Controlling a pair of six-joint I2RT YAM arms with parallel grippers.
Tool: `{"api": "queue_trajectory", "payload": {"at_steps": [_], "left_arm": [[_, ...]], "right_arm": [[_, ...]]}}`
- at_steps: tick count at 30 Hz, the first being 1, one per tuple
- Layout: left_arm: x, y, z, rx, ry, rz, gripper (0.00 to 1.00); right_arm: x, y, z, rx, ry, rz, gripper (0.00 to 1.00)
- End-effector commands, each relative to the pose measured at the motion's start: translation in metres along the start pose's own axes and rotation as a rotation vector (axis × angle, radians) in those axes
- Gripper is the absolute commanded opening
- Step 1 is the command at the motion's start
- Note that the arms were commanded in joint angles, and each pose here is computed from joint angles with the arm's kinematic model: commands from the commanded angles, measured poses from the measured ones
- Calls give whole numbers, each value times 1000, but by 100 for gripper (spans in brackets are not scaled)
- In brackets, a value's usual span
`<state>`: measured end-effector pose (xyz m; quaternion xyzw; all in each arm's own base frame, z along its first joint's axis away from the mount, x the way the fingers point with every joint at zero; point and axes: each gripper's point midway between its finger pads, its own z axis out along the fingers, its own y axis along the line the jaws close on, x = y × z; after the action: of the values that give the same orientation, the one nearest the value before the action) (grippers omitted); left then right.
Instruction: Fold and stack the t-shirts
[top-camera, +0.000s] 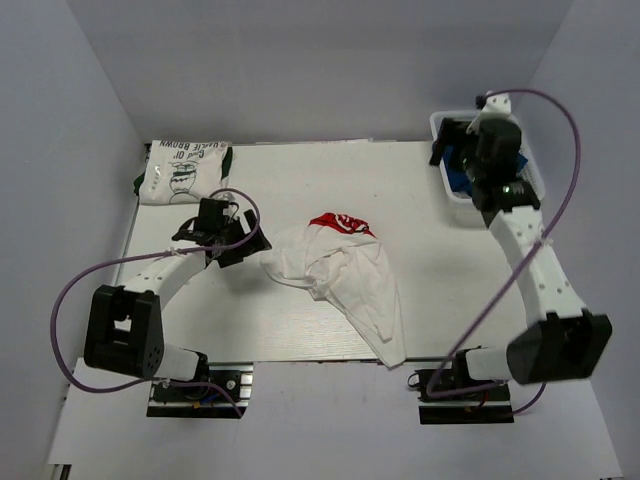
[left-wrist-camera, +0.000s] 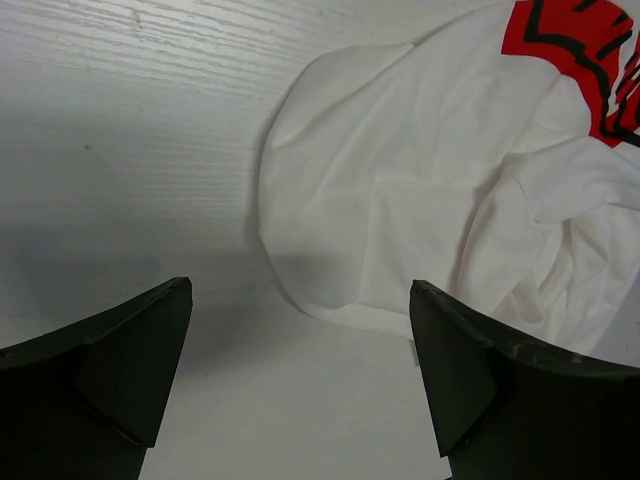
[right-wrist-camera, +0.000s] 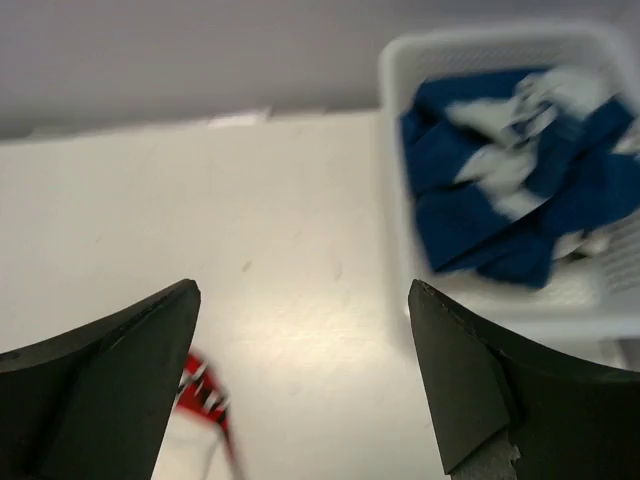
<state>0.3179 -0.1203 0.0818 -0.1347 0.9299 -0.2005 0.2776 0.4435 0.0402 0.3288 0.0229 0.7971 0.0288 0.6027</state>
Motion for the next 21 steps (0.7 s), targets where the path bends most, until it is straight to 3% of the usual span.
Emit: {"api": "queue_trajectory", "payload": {"at_steps": [1,2,7,12,15,21], "left_arm": [[9,-13,9,60,26,49,99],[11,-11,11,55,34,47,99],[29,-14,19,54,85,92,99],[44,-7,24,24,93,102,98],[55,-4,32,5,121,103,91],[53,-5,46,-19,119,110,82]], "right_arm": [[71,47,-23,-132,137,86,90],[111,49,-35,-131,202,105,90],[198,121,-90,-309,404,52,90],[281,126,-124,-280,584,5,90],[308,125,-130,-253,639,-6,90],[305,104,-105,-75,558,-22,90]]}}
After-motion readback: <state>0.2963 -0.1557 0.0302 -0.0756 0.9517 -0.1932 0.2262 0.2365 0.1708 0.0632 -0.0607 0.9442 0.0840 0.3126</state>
